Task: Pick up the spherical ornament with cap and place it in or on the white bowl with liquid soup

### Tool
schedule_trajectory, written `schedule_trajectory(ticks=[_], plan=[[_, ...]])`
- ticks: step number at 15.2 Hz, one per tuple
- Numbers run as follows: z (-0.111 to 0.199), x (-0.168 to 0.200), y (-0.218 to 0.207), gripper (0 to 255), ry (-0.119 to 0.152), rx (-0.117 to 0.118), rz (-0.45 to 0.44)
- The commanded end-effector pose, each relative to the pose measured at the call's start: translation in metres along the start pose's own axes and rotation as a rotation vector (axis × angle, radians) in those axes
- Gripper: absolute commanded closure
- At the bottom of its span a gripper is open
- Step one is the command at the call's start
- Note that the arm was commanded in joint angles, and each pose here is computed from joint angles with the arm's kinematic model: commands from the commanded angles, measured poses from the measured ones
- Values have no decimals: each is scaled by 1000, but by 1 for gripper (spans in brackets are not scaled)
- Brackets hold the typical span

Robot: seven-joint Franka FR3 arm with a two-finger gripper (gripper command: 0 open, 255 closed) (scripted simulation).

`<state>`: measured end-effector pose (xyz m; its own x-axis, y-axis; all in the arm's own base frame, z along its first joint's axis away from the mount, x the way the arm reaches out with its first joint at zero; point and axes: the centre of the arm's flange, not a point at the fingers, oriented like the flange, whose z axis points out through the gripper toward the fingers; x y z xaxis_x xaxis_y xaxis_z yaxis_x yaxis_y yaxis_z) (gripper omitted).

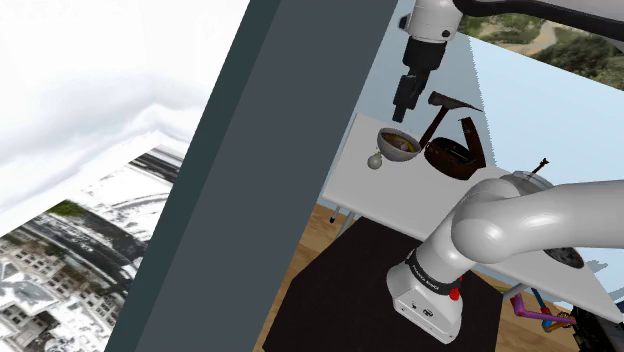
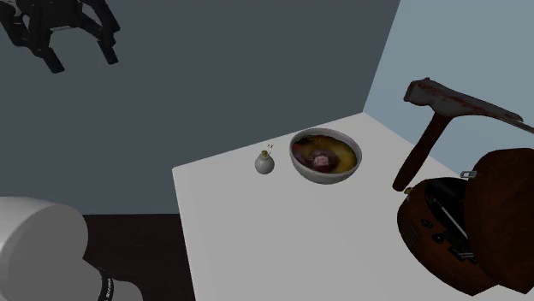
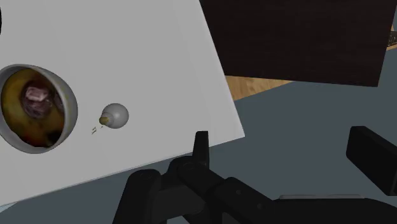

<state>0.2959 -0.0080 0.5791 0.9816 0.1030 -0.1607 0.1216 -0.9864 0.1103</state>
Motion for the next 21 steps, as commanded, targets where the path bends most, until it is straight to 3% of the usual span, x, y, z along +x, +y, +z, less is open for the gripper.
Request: schedule_trajectory(ticks=[1,21], plan=[[0,0,0,0,0,0,0],[162,95,208,0,-93,96,195]])
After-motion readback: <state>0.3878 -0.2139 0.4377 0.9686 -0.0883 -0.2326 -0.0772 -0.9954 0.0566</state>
